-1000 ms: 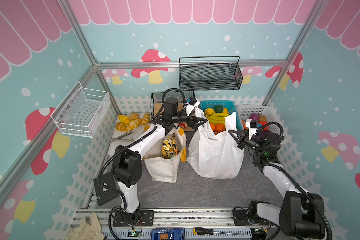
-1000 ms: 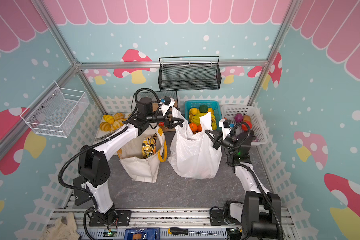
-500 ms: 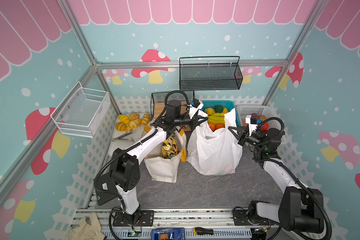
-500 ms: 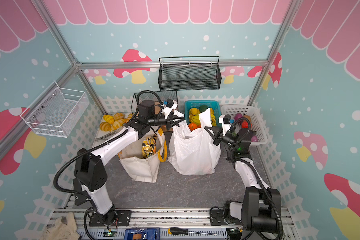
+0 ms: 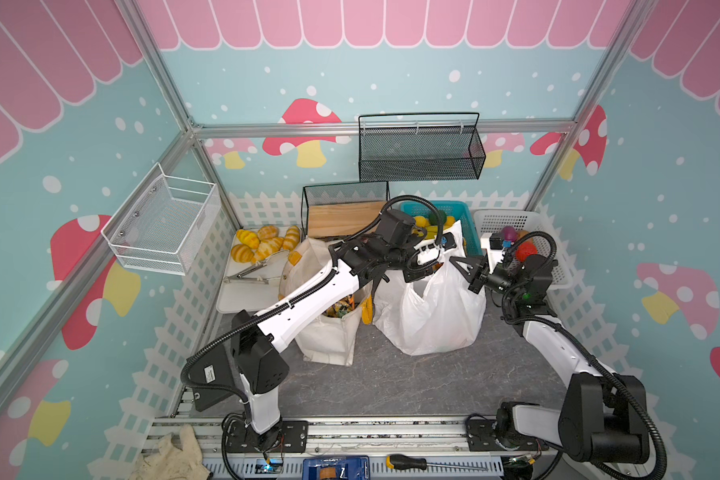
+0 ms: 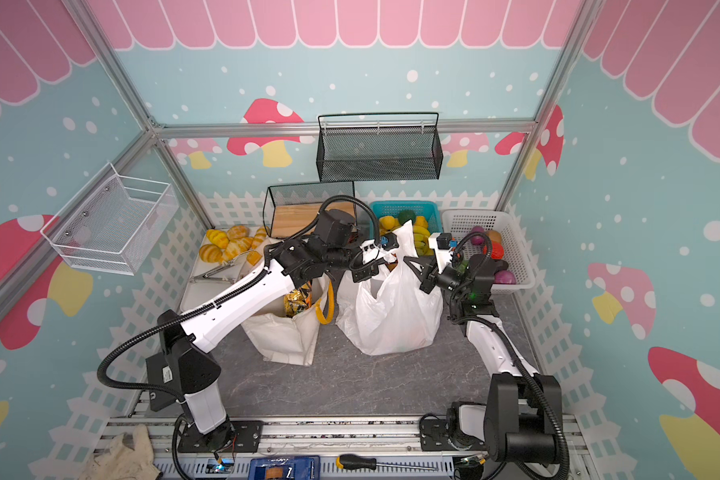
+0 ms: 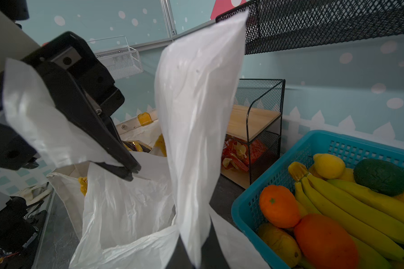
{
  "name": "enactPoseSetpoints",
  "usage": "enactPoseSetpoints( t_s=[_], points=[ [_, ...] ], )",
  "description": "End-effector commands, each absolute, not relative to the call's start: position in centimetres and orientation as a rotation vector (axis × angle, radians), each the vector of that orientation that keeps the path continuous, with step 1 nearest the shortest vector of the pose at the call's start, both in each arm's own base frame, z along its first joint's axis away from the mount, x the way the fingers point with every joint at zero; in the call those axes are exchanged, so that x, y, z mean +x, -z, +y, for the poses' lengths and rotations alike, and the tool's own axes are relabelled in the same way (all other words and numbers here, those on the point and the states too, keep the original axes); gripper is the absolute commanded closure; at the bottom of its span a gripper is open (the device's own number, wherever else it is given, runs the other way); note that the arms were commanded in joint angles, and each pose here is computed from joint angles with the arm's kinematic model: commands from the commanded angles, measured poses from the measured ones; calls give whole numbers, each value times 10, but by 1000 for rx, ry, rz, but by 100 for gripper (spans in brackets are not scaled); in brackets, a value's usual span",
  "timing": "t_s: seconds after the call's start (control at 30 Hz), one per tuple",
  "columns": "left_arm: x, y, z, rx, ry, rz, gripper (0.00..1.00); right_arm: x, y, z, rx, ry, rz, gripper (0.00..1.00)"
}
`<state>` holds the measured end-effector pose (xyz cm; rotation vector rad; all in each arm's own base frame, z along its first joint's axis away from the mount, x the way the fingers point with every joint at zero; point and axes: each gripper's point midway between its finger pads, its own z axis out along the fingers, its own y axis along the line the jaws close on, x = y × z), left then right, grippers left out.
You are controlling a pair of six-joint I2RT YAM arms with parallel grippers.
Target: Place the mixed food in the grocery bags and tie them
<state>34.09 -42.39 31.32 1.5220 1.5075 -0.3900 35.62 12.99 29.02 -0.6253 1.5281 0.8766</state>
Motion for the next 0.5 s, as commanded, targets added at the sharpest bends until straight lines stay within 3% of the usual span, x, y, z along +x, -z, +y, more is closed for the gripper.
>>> enactPoseSetpoints(
  t_s=[0.0,0.17,0.47],
  points=[
    [338,-293,-417,1646,295,1540,92,359,-284,128,-626,-832,1541,100],
    [316,-305,-420,1697,462,1475,64,359,-282,128,-620,-829,1547,100],
    [304,-313,-396,1733,643,1455,25,356,-282,128,-622,-830,1546,100]
  ],
)
